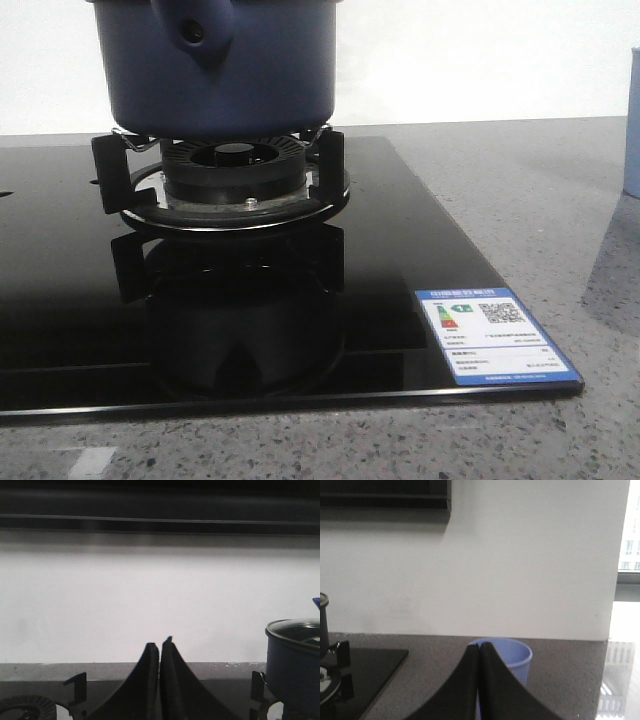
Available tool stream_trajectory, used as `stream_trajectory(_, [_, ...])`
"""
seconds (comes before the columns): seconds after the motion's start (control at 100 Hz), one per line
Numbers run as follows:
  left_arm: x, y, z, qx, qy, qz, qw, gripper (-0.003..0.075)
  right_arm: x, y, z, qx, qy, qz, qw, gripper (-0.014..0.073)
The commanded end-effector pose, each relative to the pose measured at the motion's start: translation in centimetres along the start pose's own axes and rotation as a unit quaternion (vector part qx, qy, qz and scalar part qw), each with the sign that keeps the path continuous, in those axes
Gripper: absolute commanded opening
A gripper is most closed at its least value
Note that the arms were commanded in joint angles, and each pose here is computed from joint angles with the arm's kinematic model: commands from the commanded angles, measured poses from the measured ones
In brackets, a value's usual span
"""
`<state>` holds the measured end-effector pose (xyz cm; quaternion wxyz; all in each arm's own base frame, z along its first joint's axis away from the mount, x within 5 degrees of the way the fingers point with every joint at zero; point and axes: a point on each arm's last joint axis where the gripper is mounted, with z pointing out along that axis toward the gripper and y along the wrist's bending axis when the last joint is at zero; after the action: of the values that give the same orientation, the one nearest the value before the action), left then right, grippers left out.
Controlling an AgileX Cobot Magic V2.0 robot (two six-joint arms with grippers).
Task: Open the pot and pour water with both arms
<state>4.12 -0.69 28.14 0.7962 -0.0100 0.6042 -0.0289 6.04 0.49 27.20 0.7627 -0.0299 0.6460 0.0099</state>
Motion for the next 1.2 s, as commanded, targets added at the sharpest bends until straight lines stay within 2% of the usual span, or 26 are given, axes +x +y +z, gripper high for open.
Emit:
stream_trajectory(0.0, [0.1,0.0,-0.7,-0.004,-0.022,-0.028,0.999,-0.002,0.7,0.1,-0.2,-0.006,0.002,-0.004,1.0,-0.0043])
stream_trajectory(0.12, [0.4,-0.1,-0.3,0.004,-0.007,-0.044,0.999,-0.002,2.0,0.2,-0.2,-0.008,0.018,-0.003,1.0,-0.0043])
stream_trajectory(0.32, [0.5,-0.7,-0.3,0.038,-0.003,-0.044,0.998,-0.002,2.0,0.1,-0.2,-0.005,0.02,-0.003,1.0,-0.0043])
stream_trajectory(1.06, [0.5,-0.7,-0.3,0.037,-0.002,-0.043,0.998,-0.002,2.0,0.2,-0.2,-0.006,0.019,-0.003,1.0,-0.0043])
stream_trajectory(1.15, [0.7,-0.6,-0.3,0.035,0.008,0.004,0.999,-0.002,2.0,0.2,-0.2,-0.006,0.019,-0.003,1.0,-0.0043])
stream_trajectory(1.19, [0.8,-0.4,-0.3,0.023,0.017,-0.01,1.0,-0.002,2.0,0.2,-0.2,-0.006,0.019,-0.003,1.0,-0.0043])
